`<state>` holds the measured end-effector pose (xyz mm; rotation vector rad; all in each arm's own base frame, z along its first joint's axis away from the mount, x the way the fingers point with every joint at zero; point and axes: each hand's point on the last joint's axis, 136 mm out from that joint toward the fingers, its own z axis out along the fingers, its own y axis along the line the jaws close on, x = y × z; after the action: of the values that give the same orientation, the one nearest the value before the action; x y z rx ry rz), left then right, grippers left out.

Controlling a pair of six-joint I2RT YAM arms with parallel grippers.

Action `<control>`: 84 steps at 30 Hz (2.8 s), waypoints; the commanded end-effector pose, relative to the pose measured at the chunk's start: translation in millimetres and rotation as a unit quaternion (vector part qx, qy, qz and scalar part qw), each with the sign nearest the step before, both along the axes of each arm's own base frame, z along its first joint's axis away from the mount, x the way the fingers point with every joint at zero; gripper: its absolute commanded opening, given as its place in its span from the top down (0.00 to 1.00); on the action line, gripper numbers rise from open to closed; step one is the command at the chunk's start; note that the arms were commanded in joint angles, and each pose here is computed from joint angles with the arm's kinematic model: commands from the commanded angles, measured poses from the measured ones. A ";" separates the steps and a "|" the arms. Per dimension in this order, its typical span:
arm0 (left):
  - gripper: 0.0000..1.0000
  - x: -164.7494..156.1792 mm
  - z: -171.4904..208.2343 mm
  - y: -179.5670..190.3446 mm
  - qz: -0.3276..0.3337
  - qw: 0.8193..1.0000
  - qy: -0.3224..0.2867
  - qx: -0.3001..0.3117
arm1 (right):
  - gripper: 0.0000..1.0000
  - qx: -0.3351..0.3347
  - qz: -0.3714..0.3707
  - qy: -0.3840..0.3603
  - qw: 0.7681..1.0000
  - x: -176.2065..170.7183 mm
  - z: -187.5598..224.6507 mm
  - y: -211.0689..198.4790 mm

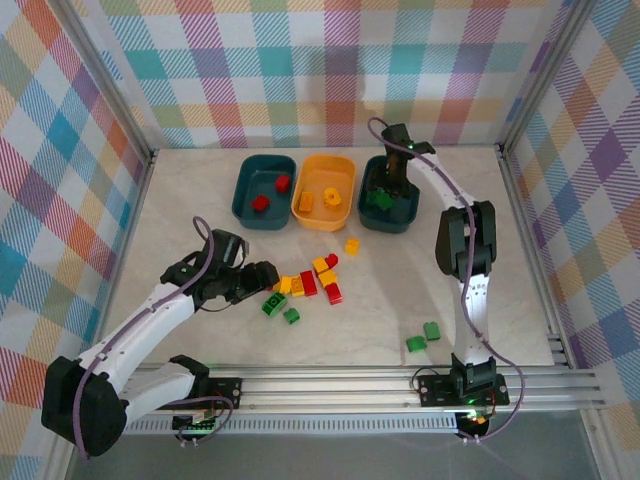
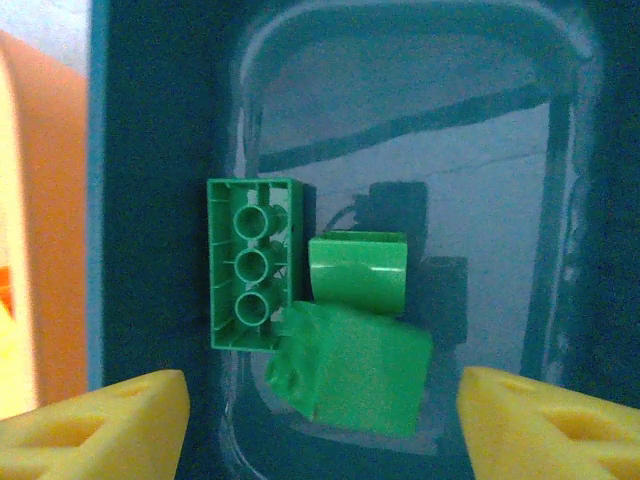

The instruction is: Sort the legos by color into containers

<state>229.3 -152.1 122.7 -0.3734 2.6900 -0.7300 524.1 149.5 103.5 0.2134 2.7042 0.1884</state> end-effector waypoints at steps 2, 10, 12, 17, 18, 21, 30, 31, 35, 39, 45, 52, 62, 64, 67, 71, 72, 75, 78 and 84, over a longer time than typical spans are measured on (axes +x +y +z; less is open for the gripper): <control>0.30 -0.2 -0.6 -1.2 0.002 1.000 0.002 0.008 | 0.26 -0.010 0.007 -0.047 0.999 -17.5 58.1 -7.0; 0.32 14.6 8.5 -30.1 -0.036 0.998 -0.022 0.044 | 0.29 0.034 0.046 -0.070 0.996 -116.8 60.9 19.5; 0.32 19.4 6.6 -35.8 -0.033 0.998 -0.021 0.042 | 0.30 0.036 0.054 -0.058 0.996 -143.3 48.1 31.3; 0.33 28.3 0.9 -31.1 0.007 0.998 -0.021 0.055 | 0.28 0.070 0.035 -0.038 0.996 -177.7 20.0 50.5; 0.33 29.4 0.6 -24.6 0.021 0.997 -0.022 0.069 | 0.27 0.078 0.029 -0.028 0.996 -179.3 12.9 53.3; 0.32 29.7 6.1 -4.0 0.055 0.992 -0.035 0.104 | 0.25 0.102 0.029 0.005 0.994 -180.0 -5.5 67.7; 0.09 8.3 5.8 50.5 0.118 0.982 -0.049 0.139 | 0.23 0.110 0.030 0.029 0.993 -149.9 -37.1 97.6; 0.09 6.1 3.5 51.8 0.117 0.982 -0.044 0.138 | 0.23 0.103 0.032 0.033 0.994 -145.9 -39.6 99.0; 0.09 0.9 -4.0 51.9 0.113 0.984 -0.030 0.131 | 0.26 0.065 0.015 0.041 0.997 -135.3 -56.7 93.0; 0.09 1.9 -2.0 54.9 0.112 0.984 -0.033 0.135 | 0.34 0.043 0.007 0.043 0.998 -134.4 -67.8 89.6; 0.09 8.5 5.4 61.0 0.115 0.983 -0.041 0.138 | 0.62 0.027 0.021 0.042 0.999 -138.5 -69.5 94.1; 0.09 11.0 1.1 58.4 0.109 0.985 -0.030 0.131 | 0.75 0.037 0.027 0.007 0.999 -147.7 -34.2 88.6; 0.18 17.3 -9.0 5.9 0.031 0.999 -0.004 0.045 | 0.76 0.053 0.115 -0.103 0.987 -92.2 43.1 126.4; 0.18 17.3 -10.2 7.2 0.028 0.998 -0.004 0.055 | 0.76 0.046 0.125 -0.102 0.986 -74.0 39.3 135.9; 0.19 15.7 -12.6 13.0 0.027 0.997 -0.002 0.074 | 0.76 0.049 0.135 -0.100 0.985 -49.7 33.8 151.4; 0.21 13.4 -18.5 20.5 0.024 0.995 0.003 0.099 | 0.75 0.050 0.146 -0.096 0.983 -23.5 24.7 167.6; 0.22 13.4 -20.5 22.7 0.026 0.994 0.005 0.105 | 0.75 0.049 0.148 -0.092 0.983 -19.4 21.2 170.1; 0.27 15.8 -28.7 28.0 0.029 0.991 0.014 0.130 | 0.73 0.048 0.156 -0.079 0.983 -11.0 10.8 176.8; 0.32 18.6 -41.8 32.8 0.029 0.987 0.032 0.158 | 0.65 0.045 0.161 -0.071 0.983 -8.0 2.0 179.8; 0.42 28.0 -63.5 31.2 0.015 0.980 0.061 0.187 | 0.36 0.039 0.171 -0.077 0.982 -6.0 10.0 179.4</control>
<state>250.2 -120.7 57.9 -0.4170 2.8476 -0.2307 518.1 329.1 97.4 -0.2032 2.5752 0.3850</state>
